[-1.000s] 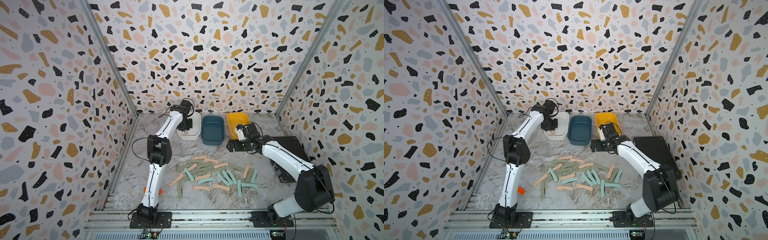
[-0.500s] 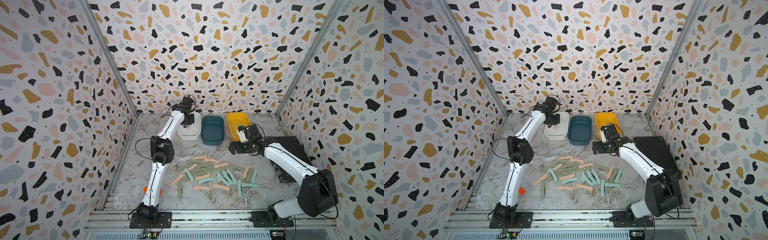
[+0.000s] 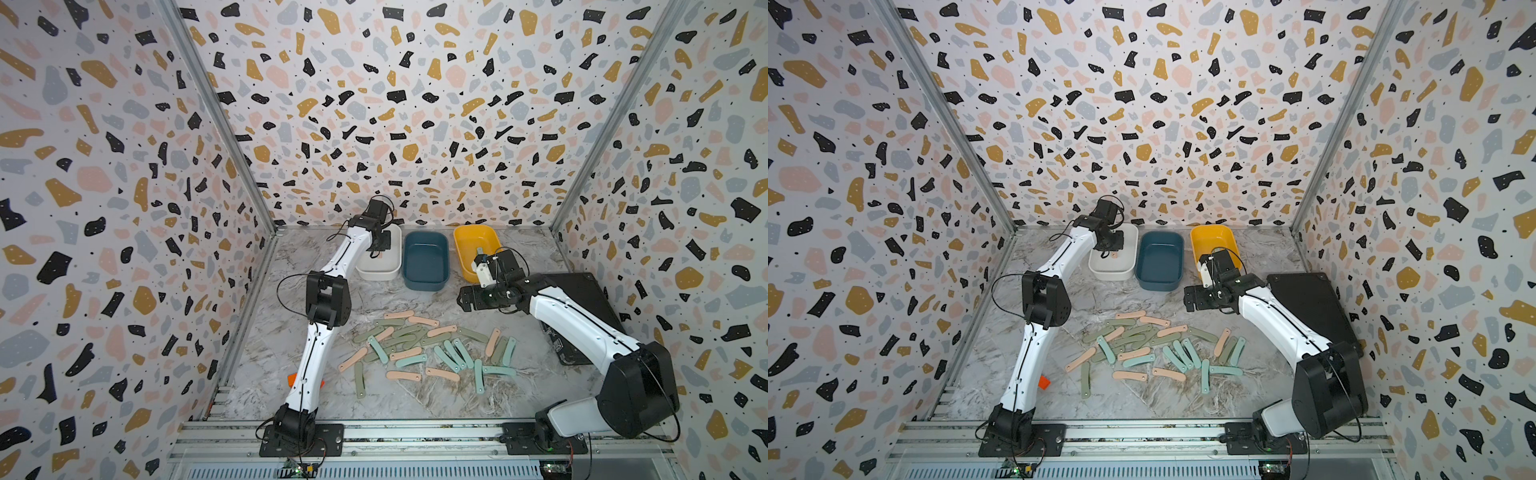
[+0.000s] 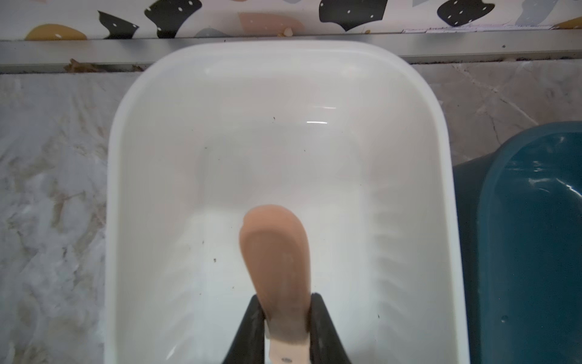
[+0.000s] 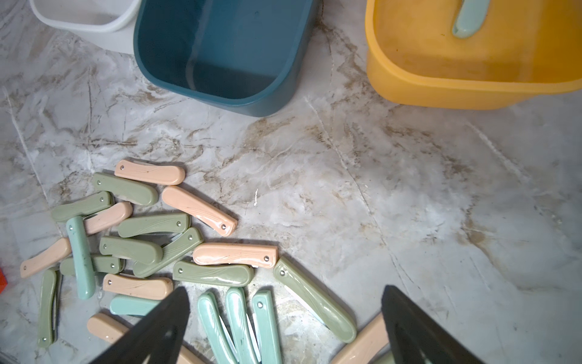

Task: Place the fruit knives into the storage box by color
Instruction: Place the fruit knife in the storage box.

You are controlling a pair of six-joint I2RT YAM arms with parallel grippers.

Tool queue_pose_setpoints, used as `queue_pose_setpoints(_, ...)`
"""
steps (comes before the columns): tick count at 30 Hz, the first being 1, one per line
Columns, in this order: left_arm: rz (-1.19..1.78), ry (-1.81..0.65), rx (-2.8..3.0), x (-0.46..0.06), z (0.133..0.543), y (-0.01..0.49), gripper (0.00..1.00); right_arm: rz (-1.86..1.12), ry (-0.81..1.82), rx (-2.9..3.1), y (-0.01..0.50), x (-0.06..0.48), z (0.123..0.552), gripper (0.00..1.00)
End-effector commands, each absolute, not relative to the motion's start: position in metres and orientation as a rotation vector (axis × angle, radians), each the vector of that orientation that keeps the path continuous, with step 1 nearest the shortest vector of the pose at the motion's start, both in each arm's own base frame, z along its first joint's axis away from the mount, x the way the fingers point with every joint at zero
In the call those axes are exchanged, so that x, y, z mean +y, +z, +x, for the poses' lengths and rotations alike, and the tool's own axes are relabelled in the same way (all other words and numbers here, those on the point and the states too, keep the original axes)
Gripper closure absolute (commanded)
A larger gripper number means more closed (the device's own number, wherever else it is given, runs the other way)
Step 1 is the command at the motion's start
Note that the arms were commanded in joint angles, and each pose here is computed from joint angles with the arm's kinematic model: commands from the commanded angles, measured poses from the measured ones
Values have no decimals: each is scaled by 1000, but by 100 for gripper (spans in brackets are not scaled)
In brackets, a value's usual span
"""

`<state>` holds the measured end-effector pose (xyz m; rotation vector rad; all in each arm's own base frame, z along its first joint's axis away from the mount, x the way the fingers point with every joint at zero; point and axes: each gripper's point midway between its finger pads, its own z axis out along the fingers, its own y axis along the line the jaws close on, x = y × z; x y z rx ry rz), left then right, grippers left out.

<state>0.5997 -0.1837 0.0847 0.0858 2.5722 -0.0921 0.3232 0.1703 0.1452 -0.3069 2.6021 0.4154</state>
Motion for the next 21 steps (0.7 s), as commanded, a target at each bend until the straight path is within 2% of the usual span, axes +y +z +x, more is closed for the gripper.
queue_pose_setpoints(1, 93, -79, 2560, -183, 610, 67, 88, -308, 444, 2604, 148, 172, 315, 5)
queue_pose_setpoints(9, 103, -53, 2563, -177, 614, 57, 82, -305, 480, 2619, 144, 178, 315, 10)
queue_pose_setpoints(12, 100, -77, 2550, -179, 614, 68, 68, -311, 478, 2625, 142, 178, 314, 13)
queue_pose_setpoints(15, 79, -137, 2528, -185, 610, 96, 50, -317, 477, 2631, 140, 177, 312, 15)
queue_pose_setpoints(21, -18, -258, 2523, -193, 568, 172, 29, -332, 458, 2675, 127, 172, 301, 24)
